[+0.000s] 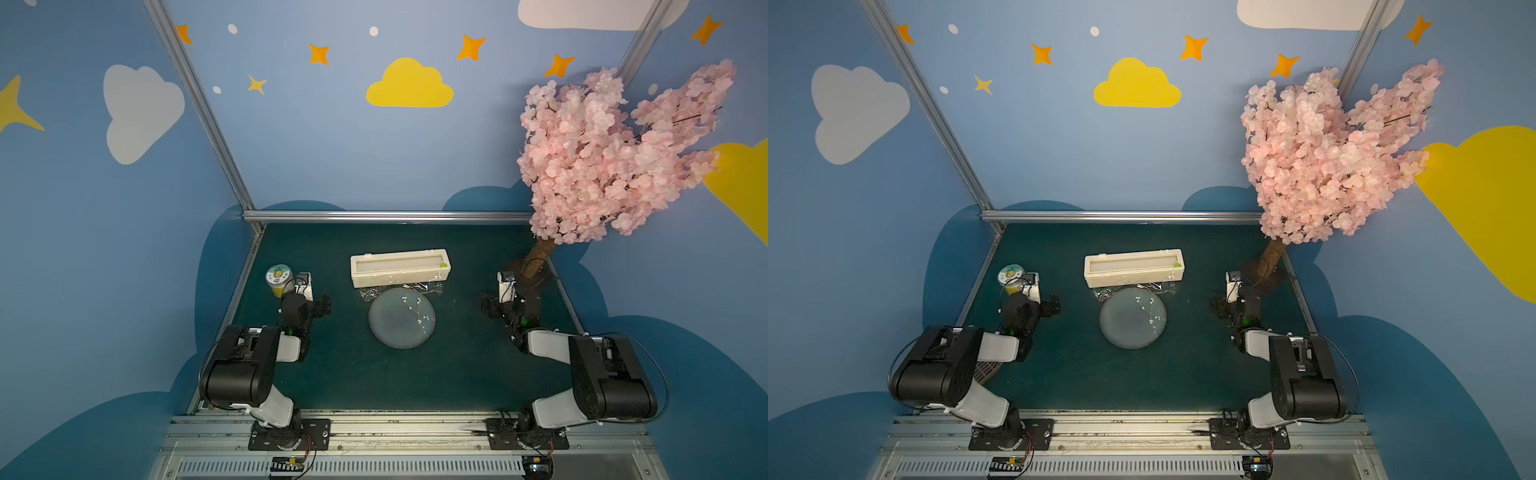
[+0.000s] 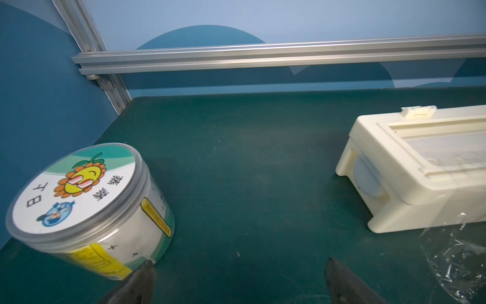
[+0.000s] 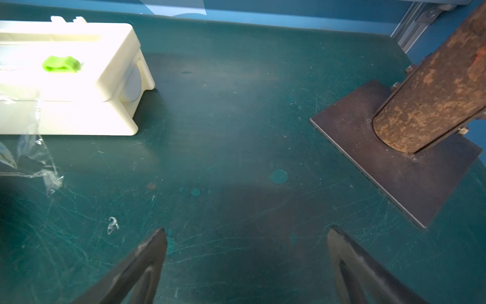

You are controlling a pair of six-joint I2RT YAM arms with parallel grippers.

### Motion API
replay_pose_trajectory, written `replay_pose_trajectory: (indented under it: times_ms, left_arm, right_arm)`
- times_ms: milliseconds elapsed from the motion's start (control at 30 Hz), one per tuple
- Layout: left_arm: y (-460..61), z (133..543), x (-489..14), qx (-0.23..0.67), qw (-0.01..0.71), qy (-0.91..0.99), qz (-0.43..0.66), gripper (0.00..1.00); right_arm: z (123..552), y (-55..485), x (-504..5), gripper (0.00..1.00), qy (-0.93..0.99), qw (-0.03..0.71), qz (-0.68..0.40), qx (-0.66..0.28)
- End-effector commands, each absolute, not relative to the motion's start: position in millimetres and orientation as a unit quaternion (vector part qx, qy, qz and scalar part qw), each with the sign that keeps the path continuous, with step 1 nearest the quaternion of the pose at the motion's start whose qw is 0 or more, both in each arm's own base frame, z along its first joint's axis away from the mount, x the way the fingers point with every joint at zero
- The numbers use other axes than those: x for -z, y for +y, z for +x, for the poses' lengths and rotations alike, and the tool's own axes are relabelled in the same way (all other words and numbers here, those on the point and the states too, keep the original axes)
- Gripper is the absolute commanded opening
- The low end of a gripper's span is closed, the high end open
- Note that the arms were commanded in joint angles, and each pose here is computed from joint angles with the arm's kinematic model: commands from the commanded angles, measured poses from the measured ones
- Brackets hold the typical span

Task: Wrap the plate with plastic wrap
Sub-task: Adjust the plastic wrap cutting box at the center of the board.

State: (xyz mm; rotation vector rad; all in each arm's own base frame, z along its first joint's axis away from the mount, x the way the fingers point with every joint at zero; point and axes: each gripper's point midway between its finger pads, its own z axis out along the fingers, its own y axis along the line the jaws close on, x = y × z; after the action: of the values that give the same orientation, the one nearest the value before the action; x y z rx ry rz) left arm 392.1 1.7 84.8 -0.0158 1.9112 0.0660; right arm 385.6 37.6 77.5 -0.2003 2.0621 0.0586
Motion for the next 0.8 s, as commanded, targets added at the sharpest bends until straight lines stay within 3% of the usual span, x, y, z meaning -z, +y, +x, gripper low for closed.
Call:
replay_pose_trajectory:
  times_ms: [0, 767]
  left_arm:
    - [2.3, 393.3, -86.7, -0.025, 0.578, 0.815, -0.010, 1.00]
    - [2.1, 394.2, -85.8, -0.018, 0.575, 0.818, -0.008, 1.00]
  right_arm:
    - [388.9, 39.6, -86.3, 0.95, 0.851, 0.518, -0.086, -0.031]
    - [389.2, 38.9, -87.1, 0.95, 0.850, 0.518, -0.085, -0.031]
